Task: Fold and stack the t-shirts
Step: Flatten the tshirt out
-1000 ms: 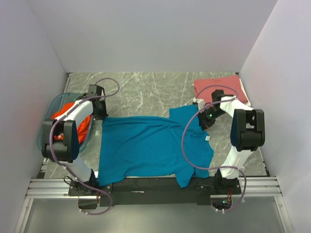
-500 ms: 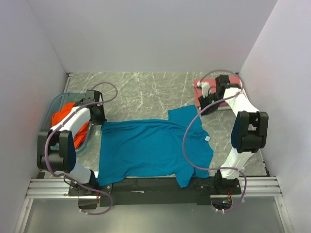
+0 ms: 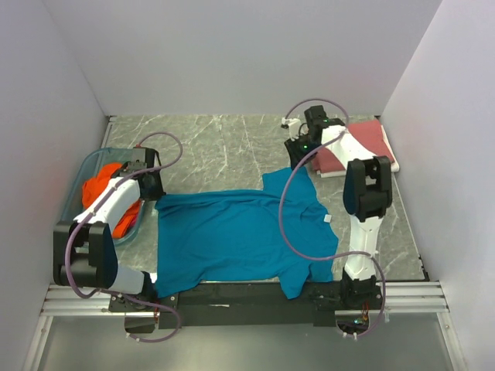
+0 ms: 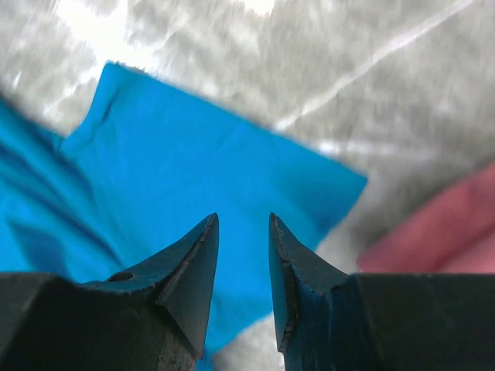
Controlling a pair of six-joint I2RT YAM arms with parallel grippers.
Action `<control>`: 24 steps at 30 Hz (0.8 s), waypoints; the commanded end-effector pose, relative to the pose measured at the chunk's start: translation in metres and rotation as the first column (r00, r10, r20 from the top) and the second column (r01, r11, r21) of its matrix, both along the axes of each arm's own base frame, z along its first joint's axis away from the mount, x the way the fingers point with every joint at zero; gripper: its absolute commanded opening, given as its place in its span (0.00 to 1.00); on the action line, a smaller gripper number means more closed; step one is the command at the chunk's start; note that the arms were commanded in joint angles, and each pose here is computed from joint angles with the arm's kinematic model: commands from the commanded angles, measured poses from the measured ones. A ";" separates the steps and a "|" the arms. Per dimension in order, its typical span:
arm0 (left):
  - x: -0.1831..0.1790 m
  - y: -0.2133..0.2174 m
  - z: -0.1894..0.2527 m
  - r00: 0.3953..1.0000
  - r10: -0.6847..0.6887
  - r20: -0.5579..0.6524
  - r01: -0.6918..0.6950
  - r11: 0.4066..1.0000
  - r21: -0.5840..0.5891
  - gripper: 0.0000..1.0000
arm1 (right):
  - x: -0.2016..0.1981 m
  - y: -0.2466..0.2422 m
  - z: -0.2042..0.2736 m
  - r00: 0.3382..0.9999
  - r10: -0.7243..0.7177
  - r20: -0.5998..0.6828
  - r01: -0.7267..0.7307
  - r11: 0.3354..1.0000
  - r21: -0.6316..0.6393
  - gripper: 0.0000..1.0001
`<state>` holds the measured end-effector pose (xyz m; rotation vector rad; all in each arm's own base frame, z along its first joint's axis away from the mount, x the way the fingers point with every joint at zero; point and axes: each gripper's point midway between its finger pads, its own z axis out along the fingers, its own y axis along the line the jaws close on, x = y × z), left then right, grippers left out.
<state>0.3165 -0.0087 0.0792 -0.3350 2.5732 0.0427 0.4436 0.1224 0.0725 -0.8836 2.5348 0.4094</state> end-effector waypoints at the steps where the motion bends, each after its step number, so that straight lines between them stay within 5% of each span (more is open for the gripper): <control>1: 0.003 0.002 0.003 0.999 0.015 0.029 -0.015 1.000 -0.007 0.00 | 0.026 -0.009 0.010 0.995 -0.087 0.045 0.089 0.995 -0.034 0.40; 24: 0.005 -0.003 -0.002 1.000 -0.003 0.024 0.004 1.000 -0.028 0.01 | 0.060 -0.031 -0.037 0.984 -0.171 0.041 0.175 0.973 -0.153 0.43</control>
